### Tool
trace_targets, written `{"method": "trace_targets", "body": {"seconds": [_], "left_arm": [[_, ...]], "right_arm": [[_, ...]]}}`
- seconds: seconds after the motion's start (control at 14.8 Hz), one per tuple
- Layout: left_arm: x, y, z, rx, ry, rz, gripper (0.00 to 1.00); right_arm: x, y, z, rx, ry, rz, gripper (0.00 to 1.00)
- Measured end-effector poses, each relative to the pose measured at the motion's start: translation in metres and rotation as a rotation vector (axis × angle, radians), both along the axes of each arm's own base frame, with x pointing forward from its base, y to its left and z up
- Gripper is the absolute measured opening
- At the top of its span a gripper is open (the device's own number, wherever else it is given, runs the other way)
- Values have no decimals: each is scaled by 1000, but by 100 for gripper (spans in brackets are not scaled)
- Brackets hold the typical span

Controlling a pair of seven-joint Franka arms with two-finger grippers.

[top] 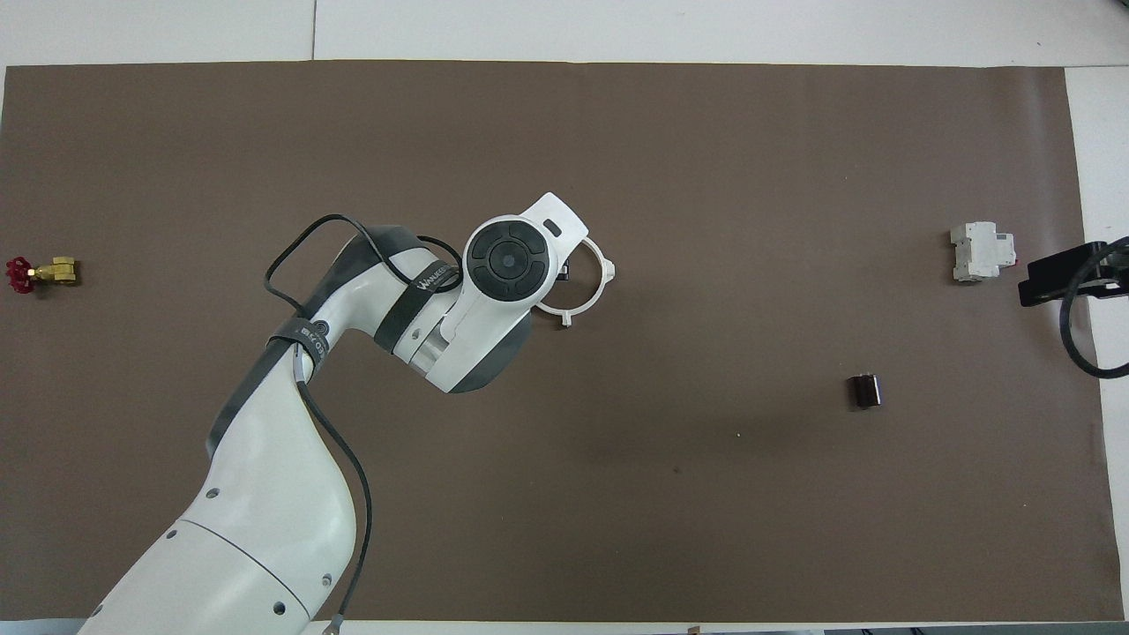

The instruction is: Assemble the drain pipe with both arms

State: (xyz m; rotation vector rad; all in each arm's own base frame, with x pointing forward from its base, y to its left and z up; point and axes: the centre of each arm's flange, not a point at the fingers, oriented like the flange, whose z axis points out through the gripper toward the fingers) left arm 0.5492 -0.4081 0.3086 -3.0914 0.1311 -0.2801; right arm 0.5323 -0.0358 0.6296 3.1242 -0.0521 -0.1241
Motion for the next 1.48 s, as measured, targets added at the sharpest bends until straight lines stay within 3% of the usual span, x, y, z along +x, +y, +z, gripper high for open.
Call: {"method": "trace_targets", "body": {"seconds": [0.47,0.67,0.74,1.01,1.48], "left_arm": [[0,1,-1,-1,0,3,21],[0,1,0,-3,-1,13,43],[0,1,0,-3,-1,14,59],[1,2,1,-4,-3,19,99],[28,56,46,-8,-27,112,100]], "right_arm": [[0,0,0,0,0,0,100],[0,0,0,0,0,0,100],[0,0,0,0,0,0,100],[0,0,0,0,0,0,100],[0,2,0,0,0,3,100]]}}
